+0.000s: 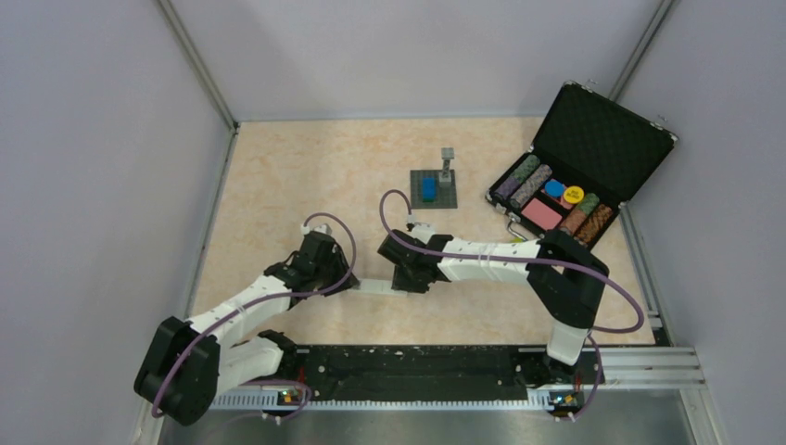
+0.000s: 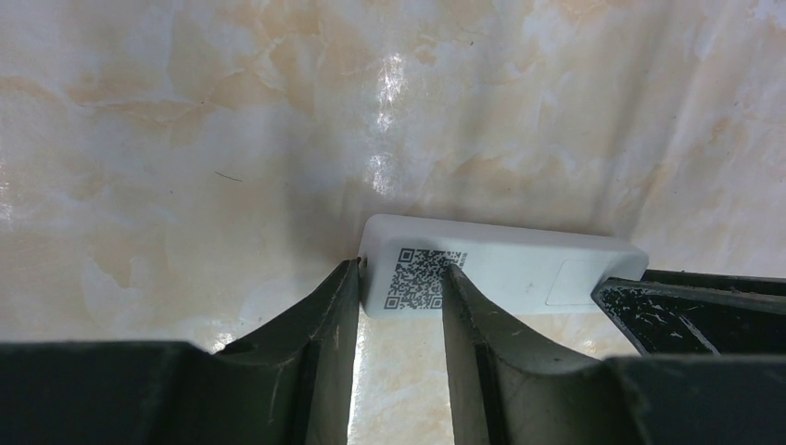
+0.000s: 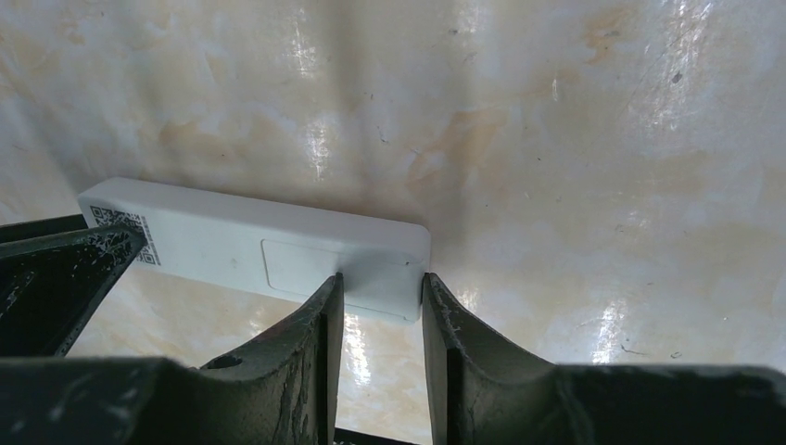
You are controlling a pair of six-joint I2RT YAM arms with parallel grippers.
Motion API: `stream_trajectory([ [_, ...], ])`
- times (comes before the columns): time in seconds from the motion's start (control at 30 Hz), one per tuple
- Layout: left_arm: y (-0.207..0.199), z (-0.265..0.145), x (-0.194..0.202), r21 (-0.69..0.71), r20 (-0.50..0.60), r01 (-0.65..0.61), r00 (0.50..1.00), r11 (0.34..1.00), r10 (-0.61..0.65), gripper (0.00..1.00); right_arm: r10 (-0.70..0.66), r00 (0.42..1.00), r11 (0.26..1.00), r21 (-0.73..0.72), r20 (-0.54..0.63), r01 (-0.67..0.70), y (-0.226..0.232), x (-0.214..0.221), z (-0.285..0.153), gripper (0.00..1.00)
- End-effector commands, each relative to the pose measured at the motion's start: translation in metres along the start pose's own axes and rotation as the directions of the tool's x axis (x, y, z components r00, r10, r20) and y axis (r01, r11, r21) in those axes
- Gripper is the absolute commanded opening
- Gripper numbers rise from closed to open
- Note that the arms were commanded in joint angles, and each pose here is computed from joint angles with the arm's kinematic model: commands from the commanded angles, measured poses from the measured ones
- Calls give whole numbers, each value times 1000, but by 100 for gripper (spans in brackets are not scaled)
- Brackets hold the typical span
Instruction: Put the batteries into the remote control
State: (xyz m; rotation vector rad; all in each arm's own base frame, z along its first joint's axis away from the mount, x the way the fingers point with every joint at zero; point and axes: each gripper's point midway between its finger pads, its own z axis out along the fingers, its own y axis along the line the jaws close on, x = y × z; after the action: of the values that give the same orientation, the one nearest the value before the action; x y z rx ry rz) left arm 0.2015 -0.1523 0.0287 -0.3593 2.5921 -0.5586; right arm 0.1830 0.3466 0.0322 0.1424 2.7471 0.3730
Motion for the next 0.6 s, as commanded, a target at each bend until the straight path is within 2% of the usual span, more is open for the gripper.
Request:
stream_trajectory([
  [0.0, -36, 0, 23, 199, -106, 13, 994, 980, 9, 29, 10, 997, 996, -93, -81, -18, 31, 25, 18, 31],
  [0.23, -45, 1, 31, 270, -131, 20, 991, 963, 16, 20, 16, 994, 993, -113, -110, -28, 39, 32, 24, 29],
  [0.57, -42, 2, 40, 288, -153, 29, 988, 957, 16, 18, 36, 986, 977, -204, -162, -69, 56, 44, 32, 30],
])
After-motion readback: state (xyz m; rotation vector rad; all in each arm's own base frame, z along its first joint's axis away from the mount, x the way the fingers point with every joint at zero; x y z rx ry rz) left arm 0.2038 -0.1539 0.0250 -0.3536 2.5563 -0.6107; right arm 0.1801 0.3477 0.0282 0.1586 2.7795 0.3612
